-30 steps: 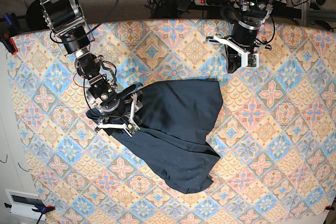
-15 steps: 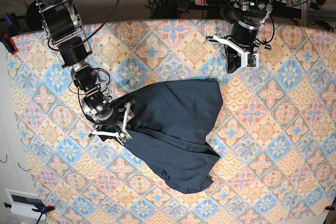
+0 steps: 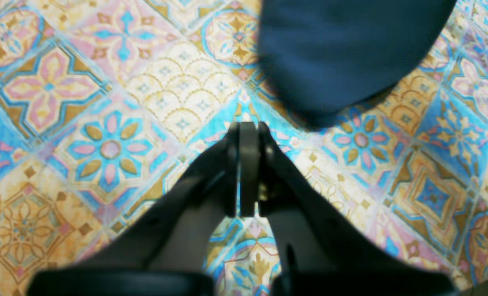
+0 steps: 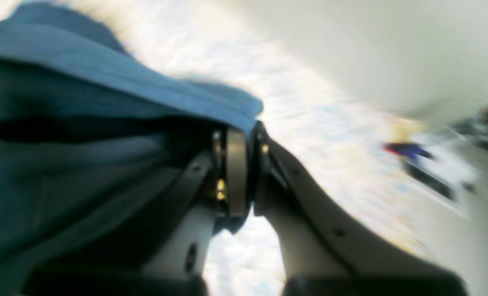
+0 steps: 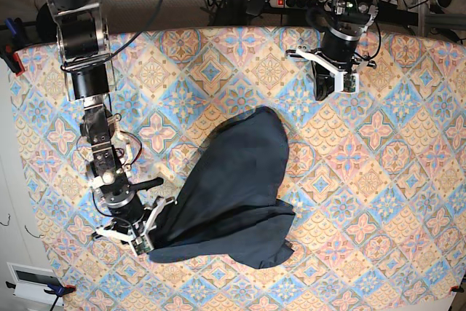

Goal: Layout the t-shirt on the table in an organized manner, then fold the t-shirt properly
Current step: 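Pull the shirt with the right gripper to the cloth's edge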

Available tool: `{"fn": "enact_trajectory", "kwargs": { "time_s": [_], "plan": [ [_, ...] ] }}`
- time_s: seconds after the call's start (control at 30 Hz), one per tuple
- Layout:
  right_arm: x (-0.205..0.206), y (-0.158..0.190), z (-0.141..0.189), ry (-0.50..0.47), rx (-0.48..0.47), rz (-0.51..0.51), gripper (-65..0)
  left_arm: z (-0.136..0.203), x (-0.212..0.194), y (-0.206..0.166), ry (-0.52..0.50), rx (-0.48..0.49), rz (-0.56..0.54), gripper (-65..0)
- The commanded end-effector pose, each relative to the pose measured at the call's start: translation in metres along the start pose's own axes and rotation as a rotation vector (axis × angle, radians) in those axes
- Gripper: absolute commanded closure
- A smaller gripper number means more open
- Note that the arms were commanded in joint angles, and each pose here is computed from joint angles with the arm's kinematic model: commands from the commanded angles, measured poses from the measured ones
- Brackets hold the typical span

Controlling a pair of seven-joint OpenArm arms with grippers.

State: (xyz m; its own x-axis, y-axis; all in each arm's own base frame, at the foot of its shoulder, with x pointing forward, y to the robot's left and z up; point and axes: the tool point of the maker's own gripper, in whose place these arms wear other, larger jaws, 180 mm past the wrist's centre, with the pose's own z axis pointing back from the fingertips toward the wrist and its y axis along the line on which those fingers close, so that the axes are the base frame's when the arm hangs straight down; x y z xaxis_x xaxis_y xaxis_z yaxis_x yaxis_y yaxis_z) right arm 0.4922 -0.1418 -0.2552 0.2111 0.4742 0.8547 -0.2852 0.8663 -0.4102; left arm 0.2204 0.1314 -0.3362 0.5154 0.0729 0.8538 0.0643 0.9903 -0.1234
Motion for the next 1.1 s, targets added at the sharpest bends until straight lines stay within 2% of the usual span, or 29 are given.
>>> {"fn": "enact_trajectory", "kwargs": {
  "time_s": [0.0,0.07,0.13,0.43,0.73,0.83,0.93,1.0,1.07],
  "plan": [
    [0.002,-0.009,0.003,-0.001,-0.012,0.017,-0.7,0.002,0.009,-0.002,-0.038,-0.004,0.003,0.0],
    [0.005,-0.032,0.012,-0.010,-0.055,0.042,-0.7,0.002,0.009,-0.002,-0.039,-0.003,0.006,0.0],
    [0.011,-0.053,0.021,-0.037,-0.087,0.014,-0.7,0.002,0.009,-0.002,-0.039,-0.003,0.006,0.0],
    [0.012,-0.184,0.096,-0.205,-0.244,-0.398,-0.7,0.001,0.011,-0.002,-0.045,0.000,0.011,0.0],
    [0.034,-0.269,0.173,-0.417,-0.302,-0.530,-0.7,0.001,0.011,-0.003,-0.044,-0.003,0.012,0.0],
    [0.047,-0.292,0.199,-0.499,-0.317,-0.574,-0.7,0.001,0.011,-0.002,-0.045,0.000,0.011,0.0],
    [0.055,-0.297,0.209,-0.537,-0.302,-0.605,-0.7,0.001,0.010,-0.003,-0.041,-0.002,0.014,0.0],
    [0.064,-0.290,0.210,-0.539,-0.253,-0.591,-0.7,0.002,0.009,-0.003,-0.040,-0.002,0.014,0.0],
    [0.078,-0.272,0.209,-0.548,-0.161,-0.529,-0.7,0.002,0.009,-0.002,-0.039,0.000,0.012,0.0]
  ]
}}
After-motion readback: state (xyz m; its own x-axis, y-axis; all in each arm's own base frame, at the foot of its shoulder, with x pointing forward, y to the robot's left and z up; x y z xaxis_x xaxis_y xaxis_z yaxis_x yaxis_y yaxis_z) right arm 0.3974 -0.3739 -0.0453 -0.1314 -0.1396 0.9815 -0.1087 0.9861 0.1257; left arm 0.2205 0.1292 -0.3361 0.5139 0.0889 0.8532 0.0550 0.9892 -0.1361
